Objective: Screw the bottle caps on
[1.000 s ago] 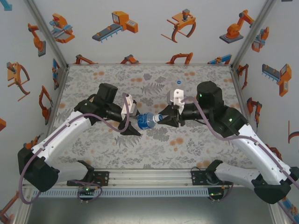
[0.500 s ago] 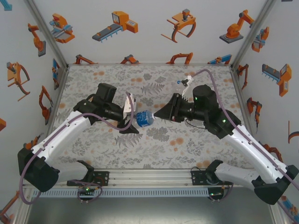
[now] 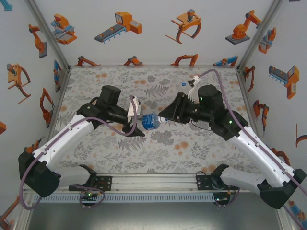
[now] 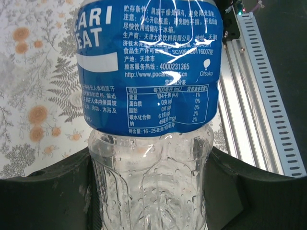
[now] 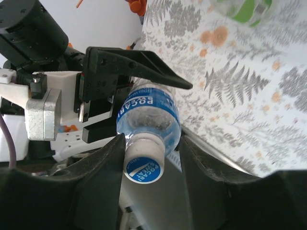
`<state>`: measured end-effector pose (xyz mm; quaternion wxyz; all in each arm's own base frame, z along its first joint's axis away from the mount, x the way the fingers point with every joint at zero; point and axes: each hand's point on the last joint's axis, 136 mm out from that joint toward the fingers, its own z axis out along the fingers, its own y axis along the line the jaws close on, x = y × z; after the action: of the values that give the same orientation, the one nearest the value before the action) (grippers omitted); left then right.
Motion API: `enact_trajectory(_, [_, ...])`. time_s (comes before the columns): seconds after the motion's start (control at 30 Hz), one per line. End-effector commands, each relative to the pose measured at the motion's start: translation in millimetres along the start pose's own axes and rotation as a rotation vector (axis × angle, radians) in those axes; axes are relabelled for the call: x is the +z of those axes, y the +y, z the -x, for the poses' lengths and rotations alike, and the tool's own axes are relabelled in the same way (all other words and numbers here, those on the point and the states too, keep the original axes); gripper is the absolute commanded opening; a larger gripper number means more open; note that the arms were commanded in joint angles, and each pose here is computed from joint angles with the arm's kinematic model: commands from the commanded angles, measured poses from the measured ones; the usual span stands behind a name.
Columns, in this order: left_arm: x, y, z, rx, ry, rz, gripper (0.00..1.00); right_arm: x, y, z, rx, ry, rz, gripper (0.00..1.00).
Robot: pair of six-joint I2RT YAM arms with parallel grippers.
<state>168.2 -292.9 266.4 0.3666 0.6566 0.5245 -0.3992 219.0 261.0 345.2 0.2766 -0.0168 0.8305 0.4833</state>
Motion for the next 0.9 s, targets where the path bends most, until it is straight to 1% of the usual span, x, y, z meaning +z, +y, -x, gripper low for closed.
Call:
enact_trajectory(0.0, [-4.5,-8.2,20.4,0.056,-0.072,-0.034,0.0,-21.2,21.9,20.2,-0.297,-0.08,0.019,0.48])
enact_trajectory(0.1, [-4.7,-8.5,20.2,0.059,-0.07,-0.034,0.0,-28.3,36.6,21.1,-0.54,-0.082,0.052,0.48])
enact_trajectory(0.23, [-4.3,-9.4,20.1,0.056,-0.074,-0.041,0.0,-33.7,55.3,11.5,-0.875,-0.054,0.139,0.47])
enact_trajectory(0.3, [-4.2,-10.1,21.0,0.06,-0.076,-0.044,0.0,-36.4,64.4,0.7,-1.031,-0.028,0.213,0.46])
enact_trajectory(0.43, [-4.4,-13.9,21.1,0.066,-0.083,-0.06,0.0,-49.2,78.5,-33.6,-1.352,0.025,0.422,0.45])
enact_trajectory(0.5, [-4.8,-16.0,22.2,0.074,-0.091,-0.07,0.0,-53.3,78.5,-45.5,-1.464,0.027,0.488,0.47])
enact_trajectory(0.57, [-4.9,-18.1,22.7,0.076,-0.097,-0.081,0.0,-53.5,78.7,-49.1,-1.525,0.011,0.517,0.48])
enact_trajectory(0.73, [-6.0,-23.2,25.5,0.086,-0.111,-0.103,0.0,-48.0,76.7,-51.5,-1.517,0.027,0.539,0.48])
enact_trajectory(0.83, [-6.3,-24.2,26.6,0.088,-0.116,-0.109,0.0,-45.3,74.5,-55.9,-1.505,0.048,0.558,0.44])
enact_trajectory(0.87, [-6.6,-24.1,26.6,0.087,-0.116,-0.108,0.0,-45.6,74.7,-58.6,-1.5,0.057,0.57,0.44])
